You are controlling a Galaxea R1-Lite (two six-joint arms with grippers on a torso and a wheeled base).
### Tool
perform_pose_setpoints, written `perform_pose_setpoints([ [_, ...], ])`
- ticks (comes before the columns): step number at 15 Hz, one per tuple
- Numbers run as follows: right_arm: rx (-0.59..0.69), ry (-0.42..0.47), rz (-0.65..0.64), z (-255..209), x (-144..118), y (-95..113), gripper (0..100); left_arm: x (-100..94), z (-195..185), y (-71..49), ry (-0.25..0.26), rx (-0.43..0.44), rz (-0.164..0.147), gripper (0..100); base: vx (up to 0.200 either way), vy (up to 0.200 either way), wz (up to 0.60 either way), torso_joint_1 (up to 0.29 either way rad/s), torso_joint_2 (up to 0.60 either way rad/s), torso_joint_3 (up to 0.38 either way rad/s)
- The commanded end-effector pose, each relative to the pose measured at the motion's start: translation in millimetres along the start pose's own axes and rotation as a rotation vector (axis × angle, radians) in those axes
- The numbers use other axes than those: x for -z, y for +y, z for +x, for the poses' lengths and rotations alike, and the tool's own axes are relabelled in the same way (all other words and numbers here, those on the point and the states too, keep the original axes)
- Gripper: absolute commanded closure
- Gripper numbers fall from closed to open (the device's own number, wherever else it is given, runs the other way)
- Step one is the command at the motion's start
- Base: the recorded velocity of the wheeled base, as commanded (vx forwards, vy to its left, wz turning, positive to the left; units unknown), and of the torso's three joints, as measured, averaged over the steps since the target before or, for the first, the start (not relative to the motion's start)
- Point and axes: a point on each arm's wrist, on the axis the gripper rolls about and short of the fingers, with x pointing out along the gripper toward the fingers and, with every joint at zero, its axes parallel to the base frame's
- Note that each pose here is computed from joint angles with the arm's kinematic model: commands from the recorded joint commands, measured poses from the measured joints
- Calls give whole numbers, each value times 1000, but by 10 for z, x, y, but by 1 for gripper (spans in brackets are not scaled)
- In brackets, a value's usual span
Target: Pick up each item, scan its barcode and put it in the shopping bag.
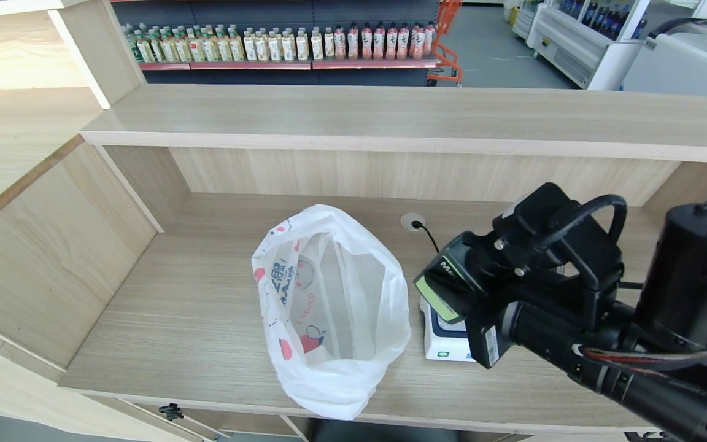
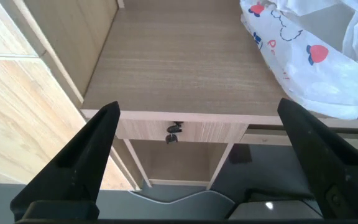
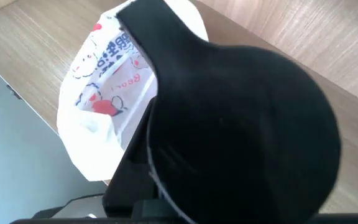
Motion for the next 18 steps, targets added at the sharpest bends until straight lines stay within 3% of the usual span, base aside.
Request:
perform_pose_setpoints([
  [1, 2, 82, -33, 273, 235, 162, 100, 0, 0, 0, -1, 0, 0, 0, 0, 200, 0, 2, 2, 2],
  [5, 109, 73, -71, 631, 526, 354, 100, 0, 0, 0, -1, 0, -3, 0, 0, 0, 0, 0, 0, 0],
  [11, 76, 90, -85, 750, 697, 558, 100, 0, 0, 0, -1, 0, -3, 0, 0, 0, 0, 0, 0, 0],
  [15, 77, 38, -57, 866, 827, 653, 100, 0, 0, 0, -1, 0, -3, 0, 0, 0, 0, 0, 0, 0],
  [18, 68, 65, -51, 898, 958, 700, 100, 0, 0, 0, -1, 0, -3, 0, 0, 0, 0, 0, 0, 0],
])
